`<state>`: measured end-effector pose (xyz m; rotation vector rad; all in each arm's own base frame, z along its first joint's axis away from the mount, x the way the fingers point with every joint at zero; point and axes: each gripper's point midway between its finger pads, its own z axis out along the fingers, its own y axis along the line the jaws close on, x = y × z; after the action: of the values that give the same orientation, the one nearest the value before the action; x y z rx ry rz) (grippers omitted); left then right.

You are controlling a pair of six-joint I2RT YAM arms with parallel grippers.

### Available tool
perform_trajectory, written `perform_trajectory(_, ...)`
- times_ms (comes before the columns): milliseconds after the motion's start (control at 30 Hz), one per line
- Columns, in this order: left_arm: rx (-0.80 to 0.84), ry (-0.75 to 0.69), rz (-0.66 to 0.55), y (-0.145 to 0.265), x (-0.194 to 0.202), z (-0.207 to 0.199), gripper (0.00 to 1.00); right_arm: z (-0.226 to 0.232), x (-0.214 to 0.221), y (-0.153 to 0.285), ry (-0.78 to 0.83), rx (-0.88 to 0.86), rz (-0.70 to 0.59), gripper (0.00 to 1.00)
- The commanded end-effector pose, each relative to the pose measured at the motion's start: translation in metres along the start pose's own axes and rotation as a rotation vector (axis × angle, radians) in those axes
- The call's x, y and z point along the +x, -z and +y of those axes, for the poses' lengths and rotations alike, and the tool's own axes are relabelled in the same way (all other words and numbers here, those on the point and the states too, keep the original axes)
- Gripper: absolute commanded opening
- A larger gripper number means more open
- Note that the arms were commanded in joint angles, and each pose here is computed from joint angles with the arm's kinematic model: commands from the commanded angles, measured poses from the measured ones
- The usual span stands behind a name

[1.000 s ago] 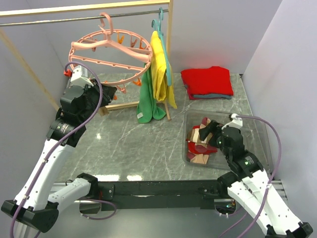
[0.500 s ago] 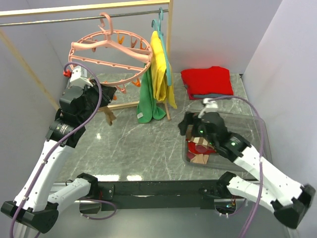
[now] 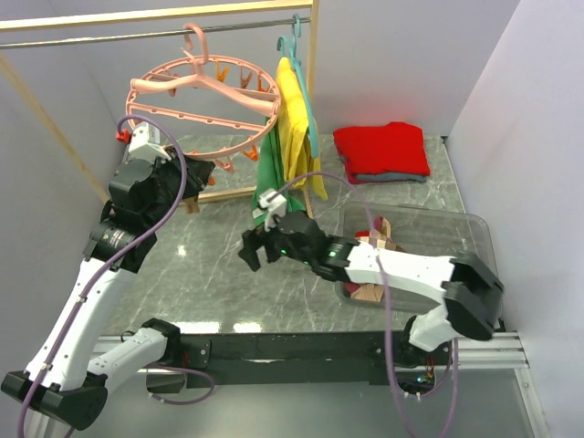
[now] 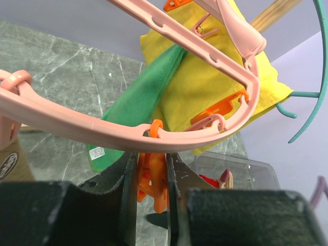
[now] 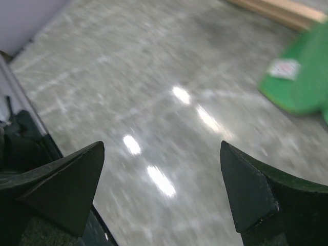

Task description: Remove the socks clipped to the hanger

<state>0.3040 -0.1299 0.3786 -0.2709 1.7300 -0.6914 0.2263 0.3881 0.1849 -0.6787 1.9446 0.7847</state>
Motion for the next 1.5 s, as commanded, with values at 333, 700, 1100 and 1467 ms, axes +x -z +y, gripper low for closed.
perform_trajectory(333, 0.079, 0.041, 0.019, 0.009, -0.002, -0.019, 0.04, 0.042, -0.073, -0.070, -0.030, -0.170, -0.371, 0.87)
perform_trajectory(700, 0.091, 0.041, 0.034, 0.015, -0.001, -0.021, 0.04, 0.050, -0.082, -0.112, -0.021, -0.168, -0.358, 0.79)
perform_trajectory(1100, 0.107, 0.046, 0.046, 0.017, 0.001, -0.024, 0.05, 0.041, -0.093, -0.142, 0.000, -0.100, -0.405, 0.65)
perform_trajectory(1467, 0.120, 0.052, 0.056, 0.016, 0.003, -0.027, 0.05, 0.038, -0.109, -0.150, -0.025, -0.068, -0.463, 0.46)
